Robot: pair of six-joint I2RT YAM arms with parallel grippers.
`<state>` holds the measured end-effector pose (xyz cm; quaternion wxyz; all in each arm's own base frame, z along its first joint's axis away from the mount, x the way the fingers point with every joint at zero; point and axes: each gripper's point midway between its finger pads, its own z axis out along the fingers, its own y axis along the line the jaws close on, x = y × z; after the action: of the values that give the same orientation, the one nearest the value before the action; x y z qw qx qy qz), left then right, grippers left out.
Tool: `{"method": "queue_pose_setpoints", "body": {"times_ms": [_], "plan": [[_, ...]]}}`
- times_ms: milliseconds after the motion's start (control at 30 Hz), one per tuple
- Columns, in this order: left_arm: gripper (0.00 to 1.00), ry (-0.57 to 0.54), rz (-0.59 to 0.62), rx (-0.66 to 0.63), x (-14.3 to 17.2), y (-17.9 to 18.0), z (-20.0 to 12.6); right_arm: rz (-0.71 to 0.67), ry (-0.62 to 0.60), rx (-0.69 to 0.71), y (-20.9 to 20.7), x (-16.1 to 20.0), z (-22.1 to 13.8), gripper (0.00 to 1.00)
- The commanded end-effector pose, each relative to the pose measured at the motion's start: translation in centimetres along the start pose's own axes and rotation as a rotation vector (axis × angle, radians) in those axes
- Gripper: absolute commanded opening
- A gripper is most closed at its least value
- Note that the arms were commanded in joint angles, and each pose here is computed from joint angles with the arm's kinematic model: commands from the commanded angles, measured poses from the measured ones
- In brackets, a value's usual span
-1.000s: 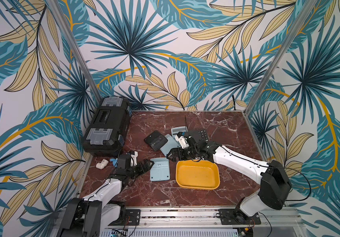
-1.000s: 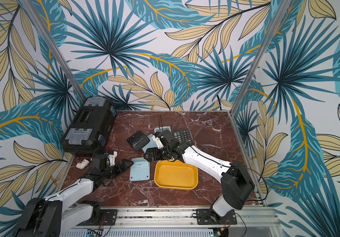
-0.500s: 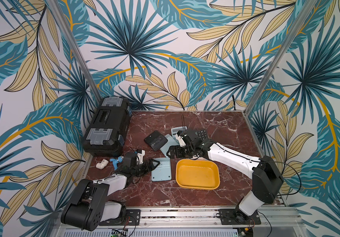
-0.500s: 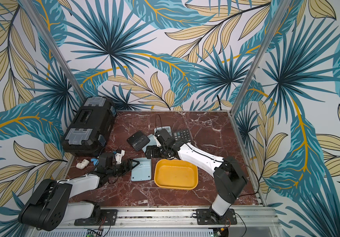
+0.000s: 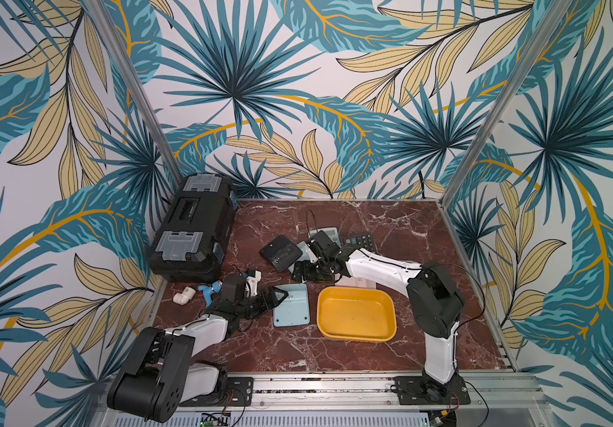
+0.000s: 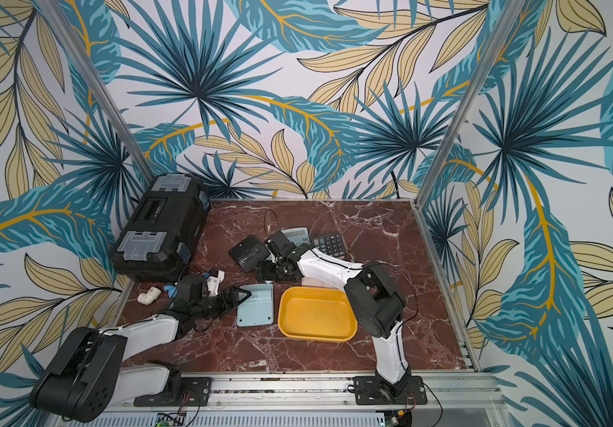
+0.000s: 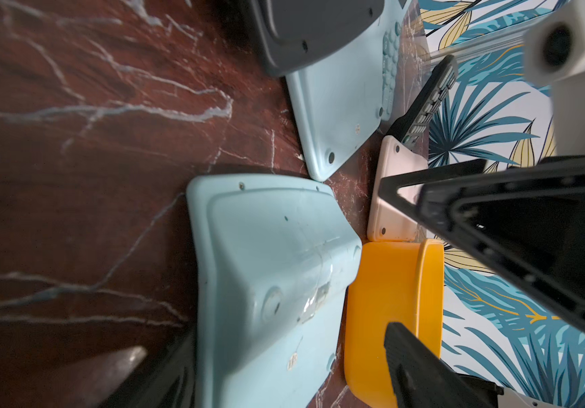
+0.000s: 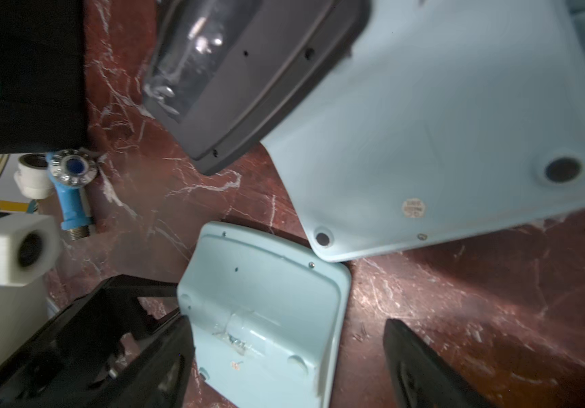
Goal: Put the calculator in the storage box
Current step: Pick up the calculator at the center of the board.
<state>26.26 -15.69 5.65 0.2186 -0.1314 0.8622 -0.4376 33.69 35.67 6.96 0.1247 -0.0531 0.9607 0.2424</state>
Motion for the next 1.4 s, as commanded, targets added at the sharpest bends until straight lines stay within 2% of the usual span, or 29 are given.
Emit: {"method": "queue_pose_setpoints", "body": {"times_ms": [0, 500, 533, 667, 833, 933, 1067, 1167, 1267, 1300, 1367], "plan": [[0.86, 0.002, -0.015, -0.003, 0.7, 0.5, -0.6, 0.008, 0.041, 0.004, 0.2, 0.7, 0.5, 0.87], [0.86, -0.036, -0.017, 0.003, -0.4, 1.4, -0.2, 0.062, 0.106, -0.125, 3.6, 1.8, 4.1, 0.85], [0.82, -0.013, -0.058, 0.027, 0.0, 1.0, -0.1, 0.065, 0.106, -0.133, 3.7, 1.8, 4.2, 0.85], [0.74, -0.013, -0.065, 0.048, -0.1, 0.5, -0.2, 0.078, 0.102, -0.145, 4.0, 1.8, 4.6, 0.85], [0.52, -0.01, -0.073, 0.089, -0.3, -0.6, -0.6, 0.08, 0.077, -0.145, 4.0, 1.5, 4.3, 0.85], [0.46, -0.011, -0.076, 0.103, -0.5, -1.3, -0.9, 0.08, 0.058, -0.158, 4.3, 1.1, 4.0, 0.85], [0.34, -0.021, -0.073, 0.113, -0.8, -2.2, -1.6, 0.066, 0.028, -0.168, 4.7, 0.6, 3.1, 0.85], [0.32, -0.033, -0.071, 0.111, -1.1, -2.7, -2.2, 0.044, -0.009, -0.185, 5.1, 0.1, 1.6, 0.87], [0.3, -0.052, -0.073, 0.101, -1.5, -3.2, -3.0, 0.01, -0.051, -0.193, 5.5, -0.4, -0.2, 0.94], [0.29, -0.061, -0.074, 0.099, -1.6, -3.4, -3.3, -0.006, -0.066, -0.196, 5.7, -0.5, -1.0, 0.99], [0.29, -0.073, -0.076, 0.096, -1.9, -3.8, -3.8, -0.037, -0.097, -0.2, 5.7, -0.6, -2.3, 1.0]]}}
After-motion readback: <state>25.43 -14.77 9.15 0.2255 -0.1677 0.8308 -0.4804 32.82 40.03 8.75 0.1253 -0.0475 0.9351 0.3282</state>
